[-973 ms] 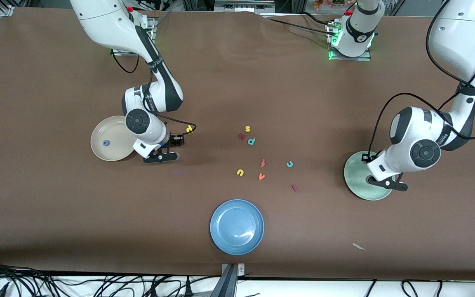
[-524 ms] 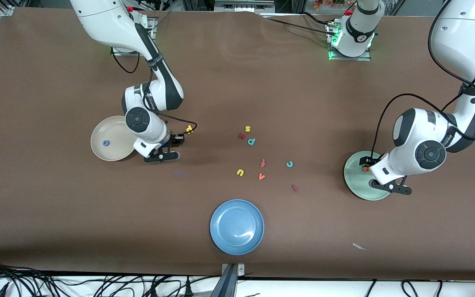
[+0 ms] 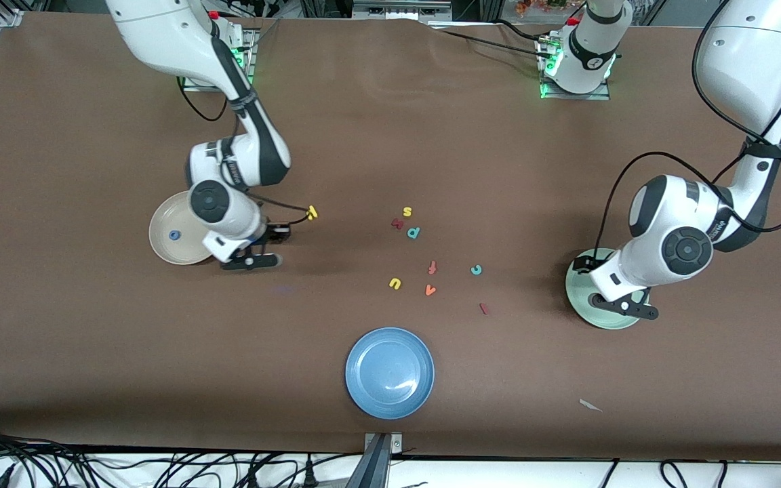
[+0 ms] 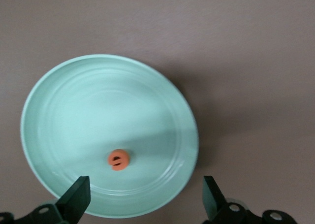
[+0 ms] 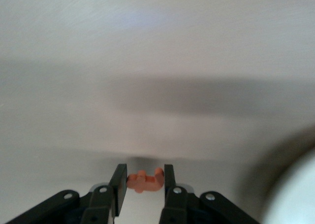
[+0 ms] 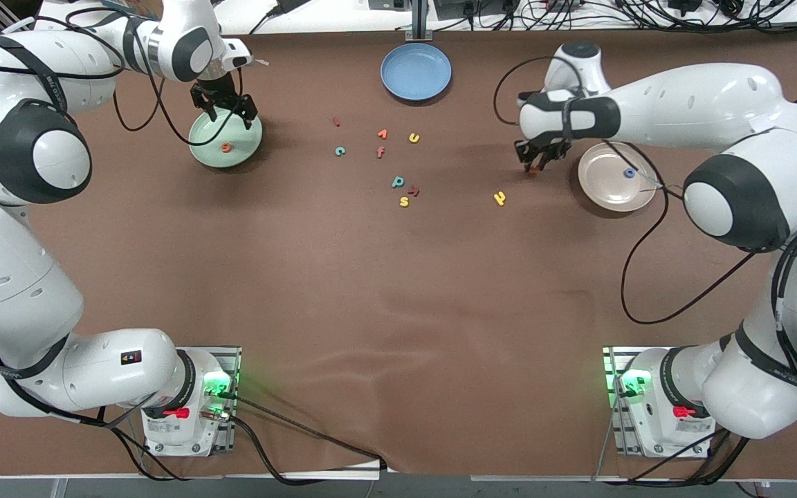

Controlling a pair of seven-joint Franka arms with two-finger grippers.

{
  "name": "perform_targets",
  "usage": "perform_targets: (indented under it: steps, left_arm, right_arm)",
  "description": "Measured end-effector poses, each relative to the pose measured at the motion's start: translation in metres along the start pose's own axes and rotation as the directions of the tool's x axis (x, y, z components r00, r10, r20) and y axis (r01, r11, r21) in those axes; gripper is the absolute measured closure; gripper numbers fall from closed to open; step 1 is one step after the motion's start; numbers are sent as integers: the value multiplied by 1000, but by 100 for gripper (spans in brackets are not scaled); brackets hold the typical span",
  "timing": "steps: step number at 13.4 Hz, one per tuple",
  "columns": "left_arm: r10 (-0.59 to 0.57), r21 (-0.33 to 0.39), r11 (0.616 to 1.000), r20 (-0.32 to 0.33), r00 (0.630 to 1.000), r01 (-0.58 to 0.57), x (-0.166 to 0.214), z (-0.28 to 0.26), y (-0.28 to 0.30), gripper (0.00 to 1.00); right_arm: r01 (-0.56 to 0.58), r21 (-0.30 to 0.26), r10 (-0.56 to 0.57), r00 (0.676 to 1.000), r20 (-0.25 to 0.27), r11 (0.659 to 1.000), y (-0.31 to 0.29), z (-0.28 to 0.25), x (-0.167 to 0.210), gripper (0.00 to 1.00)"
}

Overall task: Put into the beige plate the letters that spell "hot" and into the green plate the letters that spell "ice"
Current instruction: 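Grasp the orange t with the right gripper and carry it to the white plate, then release the orange t into the white plate while the left gripper reaches teal c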

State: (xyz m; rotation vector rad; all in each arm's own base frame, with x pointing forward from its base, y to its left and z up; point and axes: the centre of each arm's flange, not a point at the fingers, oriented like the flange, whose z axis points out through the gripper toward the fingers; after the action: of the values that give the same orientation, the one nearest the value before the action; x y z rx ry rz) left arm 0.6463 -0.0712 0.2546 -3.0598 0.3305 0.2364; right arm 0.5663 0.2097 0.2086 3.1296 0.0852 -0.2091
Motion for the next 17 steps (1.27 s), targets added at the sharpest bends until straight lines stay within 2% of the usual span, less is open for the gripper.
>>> perform_targets:
  steps: [3,5,8,13,14,17]
  left_arm:
    - [-45,-3,999,-6,999,45,3,-4,39,0]
    - [-85,3,996,-6,996,85,3,-4,71,0]
    - [-159,-3,987,2,987,159,3,1,110,0]
    - [-287,-67,956,4,958,287,20,5,173,0]
    - [-310,-79,948,-5,951,308,24,8,186,0]
    - [-353,-119,930,-29,935,347,32,21,204,0]
  right_arm:
    - [-78,-12,78,997,23,997,59,-36,7,66]
    - [-87,-28,88,995,55,996,98,-39,7,66]
    - [-98,-52,103,989,106,994,132,-20,-3,66]
    - [-64,-79,78,981,179,995,158,18,-15,65]
    - [-63,-80,76,980,182,995,160,20,-15,58]
    - [-62,-73,74,984,165,995,157,12,-10,26]
